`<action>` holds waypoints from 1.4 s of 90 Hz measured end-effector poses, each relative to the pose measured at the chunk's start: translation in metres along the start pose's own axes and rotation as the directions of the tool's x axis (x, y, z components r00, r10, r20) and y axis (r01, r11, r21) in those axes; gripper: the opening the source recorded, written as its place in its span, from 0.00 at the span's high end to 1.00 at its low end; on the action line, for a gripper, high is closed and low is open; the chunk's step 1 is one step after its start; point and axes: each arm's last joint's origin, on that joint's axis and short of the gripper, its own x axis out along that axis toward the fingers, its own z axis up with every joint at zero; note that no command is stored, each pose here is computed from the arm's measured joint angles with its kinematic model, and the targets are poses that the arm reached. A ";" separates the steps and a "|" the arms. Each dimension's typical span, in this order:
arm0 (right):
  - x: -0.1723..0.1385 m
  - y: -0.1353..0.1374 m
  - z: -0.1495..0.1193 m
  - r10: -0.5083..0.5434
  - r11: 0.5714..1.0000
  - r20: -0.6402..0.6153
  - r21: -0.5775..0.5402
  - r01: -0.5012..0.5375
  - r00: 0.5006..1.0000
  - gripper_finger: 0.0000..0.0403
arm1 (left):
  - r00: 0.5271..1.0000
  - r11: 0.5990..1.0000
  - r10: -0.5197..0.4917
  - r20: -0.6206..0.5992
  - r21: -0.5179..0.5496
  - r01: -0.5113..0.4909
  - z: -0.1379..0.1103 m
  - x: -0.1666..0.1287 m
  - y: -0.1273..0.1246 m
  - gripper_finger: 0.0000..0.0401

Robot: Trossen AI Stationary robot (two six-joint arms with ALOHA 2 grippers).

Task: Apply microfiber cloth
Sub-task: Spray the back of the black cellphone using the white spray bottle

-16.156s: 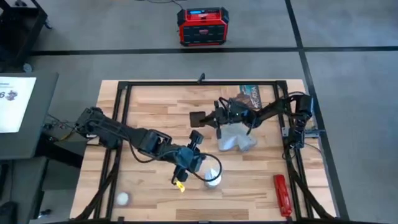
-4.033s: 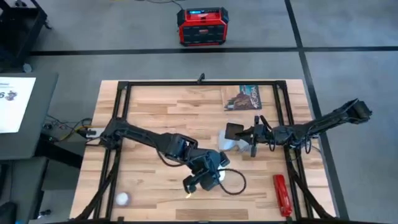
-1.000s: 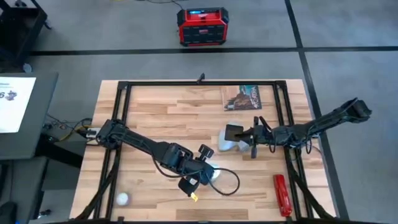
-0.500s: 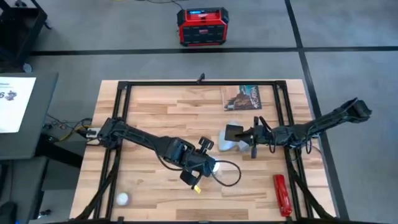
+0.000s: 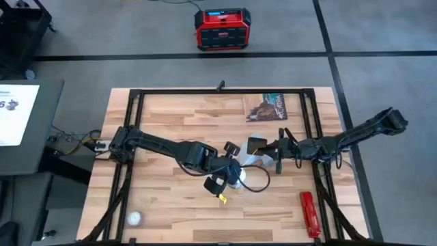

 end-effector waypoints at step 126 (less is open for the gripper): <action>-0.037 0.014 -0.011 -0.359 0.933 0.028 0.031 0.358 0.933 0.97 | 0.972 0.953 -0.116 0.205 0.297 0.051 -0.021 -0.033 0.060 1.00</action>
